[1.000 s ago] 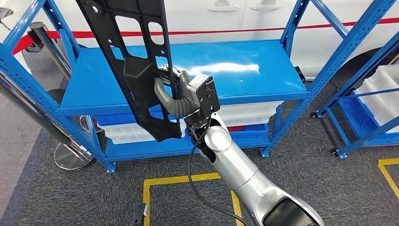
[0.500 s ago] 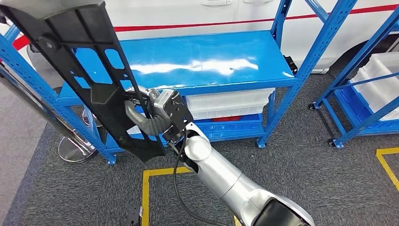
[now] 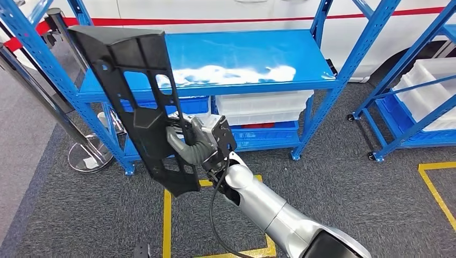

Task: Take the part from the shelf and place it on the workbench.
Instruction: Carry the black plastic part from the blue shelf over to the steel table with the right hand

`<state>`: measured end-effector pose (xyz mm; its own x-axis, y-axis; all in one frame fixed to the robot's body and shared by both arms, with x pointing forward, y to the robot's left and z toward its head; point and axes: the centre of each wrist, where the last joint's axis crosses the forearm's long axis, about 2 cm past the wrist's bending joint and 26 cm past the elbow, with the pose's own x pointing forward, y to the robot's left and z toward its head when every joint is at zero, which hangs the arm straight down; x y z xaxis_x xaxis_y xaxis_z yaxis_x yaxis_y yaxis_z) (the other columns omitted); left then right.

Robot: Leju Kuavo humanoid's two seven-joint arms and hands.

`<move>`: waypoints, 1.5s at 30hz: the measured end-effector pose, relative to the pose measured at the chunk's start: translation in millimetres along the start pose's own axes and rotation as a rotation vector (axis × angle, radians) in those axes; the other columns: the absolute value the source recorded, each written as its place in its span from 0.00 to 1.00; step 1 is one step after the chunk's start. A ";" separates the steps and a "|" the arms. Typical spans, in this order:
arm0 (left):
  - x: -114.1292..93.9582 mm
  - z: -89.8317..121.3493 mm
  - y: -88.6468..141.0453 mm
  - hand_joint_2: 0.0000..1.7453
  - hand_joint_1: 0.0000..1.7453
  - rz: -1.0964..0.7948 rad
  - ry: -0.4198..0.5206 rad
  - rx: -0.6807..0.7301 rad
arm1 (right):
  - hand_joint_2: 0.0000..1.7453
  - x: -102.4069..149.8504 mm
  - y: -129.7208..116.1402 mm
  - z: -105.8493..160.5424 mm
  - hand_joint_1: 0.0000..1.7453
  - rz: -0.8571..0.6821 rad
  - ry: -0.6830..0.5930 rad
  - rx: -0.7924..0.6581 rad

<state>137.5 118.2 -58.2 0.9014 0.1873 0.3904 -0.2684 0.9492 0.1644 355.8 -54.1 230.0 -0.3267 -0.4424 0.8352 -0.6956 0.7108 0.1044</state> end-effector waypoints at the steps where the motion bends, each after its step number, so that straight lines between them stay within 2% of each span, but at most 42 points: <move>1: 0.0 0.1 -0.1 1.00 0.00 0.002 0.001 0.000 | 1.00 -0.3 -1.8 1.6 1.00 0.001 0.000 -0.003; 11: -0.8 -1.0 1.2 1.00 0.00 0.020 0.011 -0.021 | 1.00 -1.1 -4.6 10.4 1.00 0.030 -0.009 -0.016; 18: 0.1 -1.4 0.8 1.00 0.00 0.018 0.009 -0.065 | 1.00 40.8 -14.6 -18.5 1.00 0.068 -0.107 -0.051; 25: -0.1 -1.0 0.1 1.00 0.00 0.013 0.004 -0.070 | 1.00 57.0 -19.9 -25.4 1.00 0.139 -0.158 -0.087; 33: 9.6 -0.6 -4.5 1.00 0.00 -0.002 0.035 -0.161 | 1.00 83.6 -44.6 -42.4 1.00 0.262 -0.197 -0.144; 45: 11.9 -1.0 -4.4 1.00 0.00 -0.021 0.043 -0.163 | 1.00 80.3 -69.6 -30.5 1.00 0.344 -0.180 -0.198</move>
<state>149.7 116.4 -55.2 0.9210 0.1740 0.3486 -0.1937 0.9808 0.0222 397.5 -122.4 306.3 -0.6363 -0.2373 0.7340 -0.3966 0.9168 -0.0473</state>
